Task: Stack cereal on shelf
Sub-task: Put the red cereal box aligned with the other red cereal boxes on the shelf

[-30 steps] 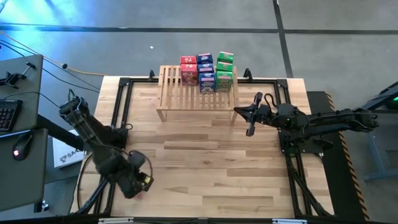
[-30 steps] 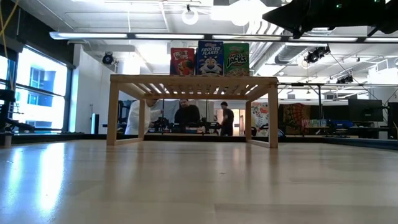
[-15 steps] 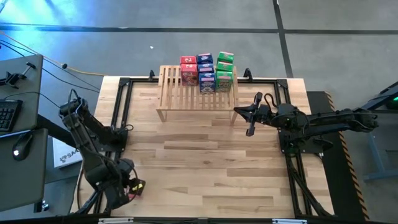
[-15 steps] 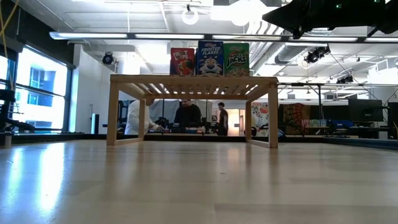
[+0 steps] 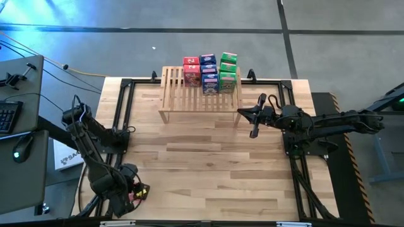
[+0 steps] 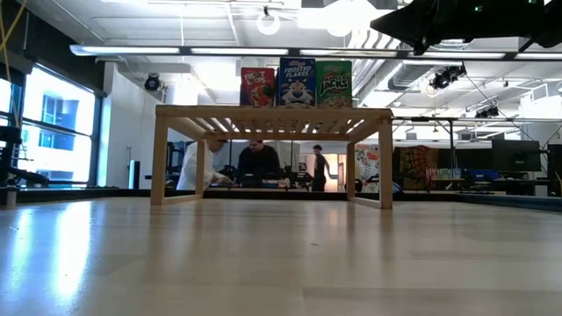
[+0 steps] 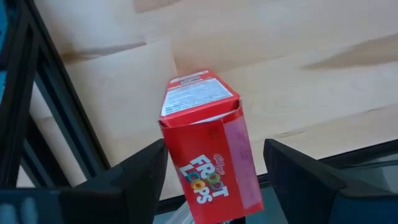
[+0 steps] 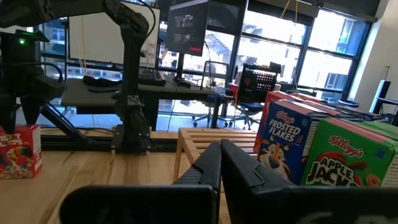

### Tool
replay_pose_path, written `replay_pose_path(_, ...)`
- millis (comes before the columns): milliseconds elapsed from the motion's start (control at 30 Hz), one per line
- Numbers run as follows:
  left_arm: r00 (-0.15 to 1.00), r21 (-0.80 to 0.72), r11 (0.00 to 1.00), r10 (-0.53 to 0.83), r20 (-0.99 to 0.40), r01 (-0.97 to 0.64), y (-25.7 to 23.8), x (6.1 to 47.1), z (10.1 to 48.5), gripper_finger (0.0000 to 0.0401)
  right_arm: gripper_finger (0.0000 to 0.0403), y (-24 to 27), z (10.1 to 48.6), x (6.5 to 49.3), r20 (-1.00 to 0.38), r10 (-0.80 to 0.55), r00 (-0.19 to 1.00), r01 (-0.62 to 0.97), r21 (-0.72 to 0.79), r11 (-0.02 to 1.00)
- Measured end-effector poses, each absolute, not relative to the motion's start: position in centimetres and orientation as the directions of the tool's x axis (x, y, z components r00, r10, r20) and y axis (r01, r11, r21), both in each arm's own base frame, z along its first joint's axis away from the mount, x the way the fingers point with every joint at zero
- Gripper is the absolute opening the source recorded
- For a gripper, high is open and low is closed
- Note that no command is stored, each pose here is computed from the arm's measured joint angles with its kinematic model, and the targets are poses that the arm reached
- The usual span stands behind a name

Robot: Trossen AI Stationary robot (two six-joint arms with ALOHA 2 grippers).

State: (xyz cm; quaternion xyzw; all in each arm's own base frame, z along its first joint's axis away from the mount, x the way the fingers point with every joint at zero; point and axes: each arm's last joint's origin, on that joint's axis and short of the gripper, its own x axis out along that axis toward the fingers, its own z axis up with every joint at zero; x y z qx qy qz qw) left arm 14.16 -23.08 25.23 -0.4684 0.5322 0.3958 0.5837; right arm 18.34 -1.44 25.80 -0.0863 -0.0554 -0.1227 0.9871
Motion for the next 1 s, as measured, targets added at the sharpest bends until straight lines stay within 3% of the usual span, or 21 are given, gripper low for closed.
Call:
replay_pose_path(400, 0.105, -0.104, 0.295, -0.012, -0.994, -0.95, -23.8, 14.3, 24.1, 0.0244, 0.0, -1.4, 25.8, 18.3, 0.129, -0.233, 0.964, 0.252, -0.157, 0.955)
replay_pose_path(667, 0.137, -0.115, 0.438, 0.018, -0.99, -0.892, -23.3, 15.0, 24.2, 0.0175, 0.0, -1.4, 25.8, 18.3, 0.13, -0.233, 0.964, 0.252, -0.157, 0.955)
replay_pose_path(1000, 0.268, -0.159, 0.749, 0.025, -0.963, -0.643, -18.4, 18.3, 27.1, 0.0132, 0.0, -1.4, 25.8, 18.4, 0.132, -0.22, 0.967, 0.239, -0.147, 0.96)
